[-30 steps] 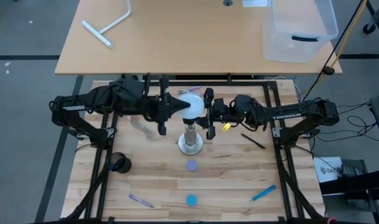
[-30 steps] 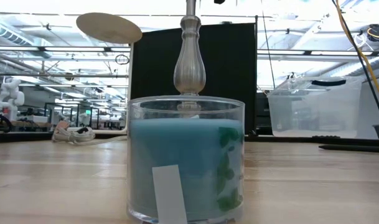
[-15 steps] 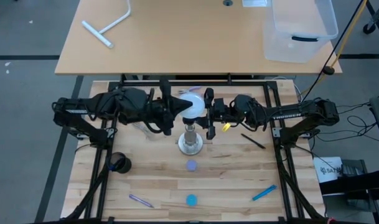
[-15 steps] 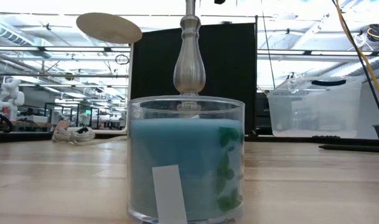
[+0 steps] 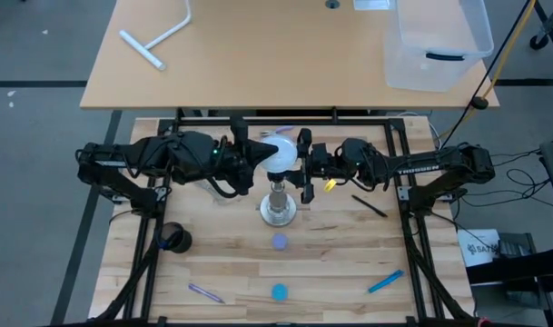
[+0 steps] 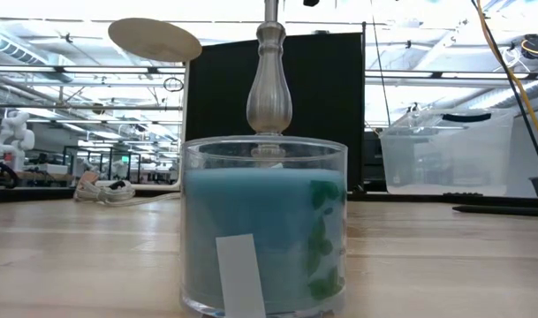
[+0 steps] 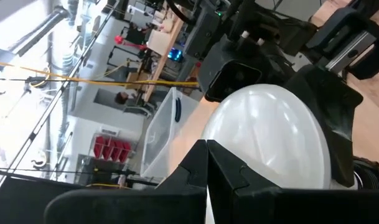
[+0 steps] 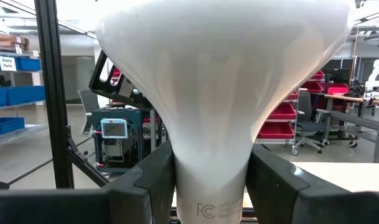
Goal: Screw lightbulb
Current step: Insert the lightbulb into the silver lamp socket
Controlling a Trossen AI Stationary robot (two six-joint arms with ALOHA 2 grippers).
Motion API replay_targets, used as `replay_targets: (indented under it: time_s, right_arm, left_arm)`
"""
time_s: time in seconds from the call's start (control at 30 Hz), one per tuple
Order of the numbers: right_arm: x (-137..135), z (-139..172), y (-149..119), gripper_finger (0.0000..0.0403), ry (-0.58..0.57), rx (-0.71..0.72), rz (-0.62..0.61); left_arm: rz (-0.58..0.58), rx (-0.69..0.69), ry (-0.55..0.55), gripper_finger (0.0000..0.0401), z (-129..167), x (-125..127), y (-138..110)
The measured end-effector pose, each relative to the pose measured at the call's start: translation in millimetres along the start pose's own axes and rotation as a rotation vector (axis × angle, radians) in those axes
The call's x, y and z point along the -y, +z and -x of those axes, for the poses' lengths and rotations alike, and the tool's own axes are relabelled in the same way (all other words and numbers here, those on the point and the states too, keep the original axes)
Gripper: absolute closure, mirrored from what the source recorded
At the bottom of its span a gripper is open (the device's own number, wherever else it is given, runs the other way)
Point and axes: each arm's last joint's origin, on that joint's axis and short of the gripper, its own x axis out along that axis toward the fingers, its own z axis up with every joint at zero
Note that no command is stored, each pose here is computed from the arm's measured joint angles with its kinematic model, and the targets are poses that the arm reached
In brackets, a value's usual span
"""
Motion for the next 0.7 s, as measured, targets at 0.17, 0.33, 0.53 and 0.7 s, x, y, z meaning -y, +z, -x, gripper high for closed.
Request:
replay_targets:
  time_s: [0.17, 0.33, 0.53, 0.7]
  right_arm:
    - [0.0, 0.0, 0.3, 0.0241, 0.000, 0.003, 0.002]
    - [-2.1, -0.1, -0.1, 0.0234, 0.007, 0.000, 0.029]
    - [-6.4, 0.1, -5.2, 0.0209, 0.018, -0.036, 0.051]
    - [-6.5, -0.4, -5.0, 0.0195, 0.018, -0.031, 0.054]
  left_arm:
    - [-0.001, -0.001, -0.006, 0.0401, 0.3, 0.9, 0.2]
    - [0.000, 0.003, -0.012, 0.0401, 1.3, 2.3, 1.9]
    - [0.046, 0.025, -0.028, 0.0401, 1.3, 3.1, 2.6]
    - [0.046, 0.024, -0.035, 0.0401, -2.7, 5.7, 3.7]
